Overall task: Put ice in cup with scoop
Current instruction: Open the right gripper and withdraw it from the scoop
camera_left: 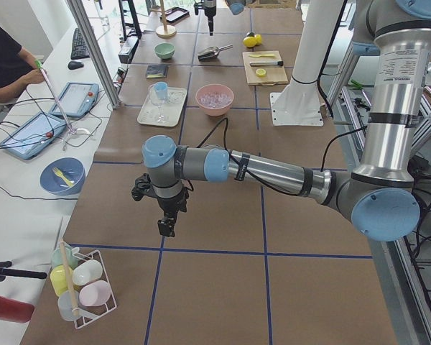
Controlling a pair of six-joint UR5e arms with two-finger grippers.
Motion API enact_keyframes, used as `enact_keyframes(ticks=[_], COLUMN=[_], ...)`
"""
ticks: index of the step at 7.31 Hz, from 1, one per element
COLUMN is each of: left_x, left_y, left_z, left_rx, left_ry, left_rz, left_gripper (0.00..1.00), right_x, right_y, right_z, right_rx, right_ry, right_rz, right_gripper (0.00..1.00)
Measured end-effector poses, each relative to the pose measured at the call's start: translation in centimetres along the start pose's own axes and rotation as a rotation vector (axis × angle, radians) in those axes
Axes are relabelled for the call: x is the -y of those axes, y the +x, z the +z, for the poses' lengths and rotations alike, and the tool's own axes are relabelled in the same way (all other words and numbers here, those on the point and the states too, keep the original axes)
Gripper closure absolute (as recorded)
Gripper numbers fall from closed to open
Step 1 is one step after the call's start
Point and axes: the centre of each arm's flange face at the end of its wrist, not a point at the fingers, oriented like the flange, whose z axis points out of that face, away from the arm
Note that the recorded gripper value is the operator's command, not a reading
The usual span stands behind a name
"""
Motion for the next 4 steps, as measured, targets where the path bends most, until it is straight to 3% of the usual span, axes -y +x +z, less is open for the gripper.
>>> enact_keyframes(ticks=[2,4], left_x=[-0.1,-0.3], left_y=[-0.1,-0.3], left_z=[0.0,0.1], left_rx=[-0.002,-0.003], left_ry=[0.000,-0.001], left_rz=[-0.001,-0.005], left_gripper=[0.00,0.00], right_x=[0.8,0.6], right_y=[6.8,12.0], right_z=[-1.3,-2.9], right_rx=[0.012,0.075], right_ry=[0.015,0.031], right_rz=[-0.078,-0.118], right_gripper=[0.00,0.00])
